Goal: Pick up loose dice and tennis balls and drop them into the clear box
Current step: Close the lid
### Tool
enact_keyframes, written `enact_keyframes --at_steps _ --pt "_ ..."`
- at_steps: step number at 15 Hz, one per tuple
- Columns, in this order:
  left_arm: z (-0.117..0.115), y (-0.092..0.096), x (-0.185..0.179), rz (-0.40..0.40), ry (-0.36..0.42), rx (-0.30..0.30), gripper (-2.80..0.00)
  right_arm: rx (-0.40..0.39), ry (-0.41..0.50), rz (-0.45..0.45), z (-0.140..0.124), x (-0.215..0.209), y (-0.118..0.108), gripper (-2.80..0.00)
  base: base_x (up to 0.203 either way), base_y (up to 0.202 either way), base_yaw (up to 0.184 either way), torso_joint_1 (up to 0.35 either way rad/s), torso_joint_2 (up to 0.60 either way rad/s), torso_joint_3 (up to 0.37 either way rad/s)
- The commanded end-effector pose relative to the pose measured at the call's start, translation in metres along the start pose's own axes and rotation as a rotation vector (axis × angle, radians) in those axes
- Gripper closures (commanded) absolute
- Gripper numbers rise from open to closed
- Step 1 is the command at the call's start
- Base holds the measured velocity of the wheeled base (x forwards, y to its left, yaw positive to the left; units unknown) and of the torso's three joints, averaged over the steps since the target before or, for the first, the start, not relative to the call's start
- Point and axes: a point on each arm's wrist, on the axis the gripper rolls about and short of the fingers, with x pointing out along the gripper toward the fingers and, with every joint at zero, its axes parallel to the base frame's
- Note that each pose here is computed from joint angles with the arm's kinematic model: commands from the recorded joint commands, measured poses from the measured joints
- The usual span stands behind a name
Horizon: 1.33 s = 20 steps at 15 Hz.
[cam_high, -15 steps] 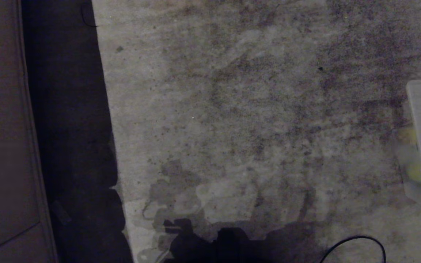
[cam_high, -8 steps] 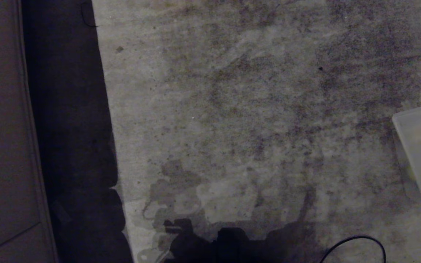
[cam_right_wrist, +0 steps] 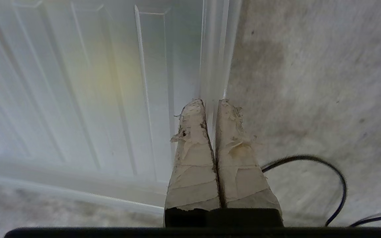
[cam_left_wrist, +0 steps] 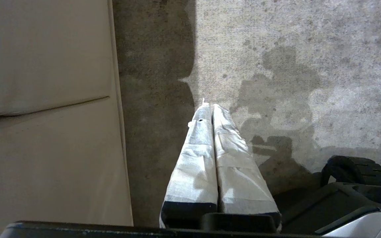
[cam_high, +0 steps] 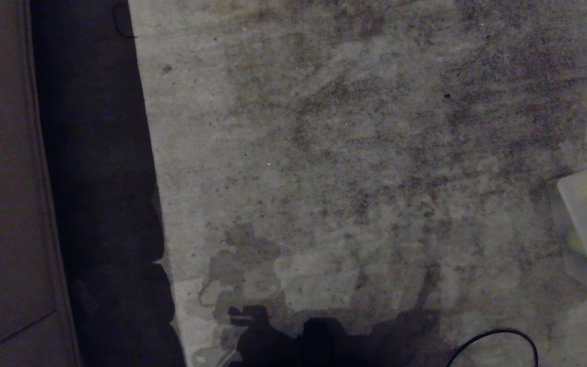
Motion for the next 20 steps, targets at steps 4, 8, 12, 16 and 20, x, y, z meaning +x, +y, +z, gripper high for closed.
enact_keyframes --at_steps 4,8,12,16,20 --pt "0.000 0.000 0.000 0.001 0.002 0.000 0.00 0.049 -0.008 -0.019 0.006 0.004 -0.031 0.00 0.000 0.000 0.000 0.000 0.00 0.000" --pt "0.000 0.000 0.000 0.000 0.003 0.000 0.00 0.005 0.012 -0.031 0.002 0.014 -0.049 0.00 0.000 0.000 0.000 0.000 0.00 0.000" --pt "0.000 0.000 0.000 0.000 0.003 0.000 0.00 0.016 0.018 -0.031 0.003 0.021 -0.057 0.00 0.000 0.000 0.000 0.000 0.00 0.000" --pt "0.000 0.000 0.000 0.002 0.003 0.000 0.00 0.032 0.046 0.034 0.003 0.018 -0.062 0.00 0.000 0.000 0.000 0.000 0.00 0.000" --pt "0.000 0.000 0.000 0.002 0.003 0.000 0.00 -0.001 0.027 0.049 0.009 0.019 -0.059 0.00 0.000 0.000 0.000 0.000 0.00 0.000"
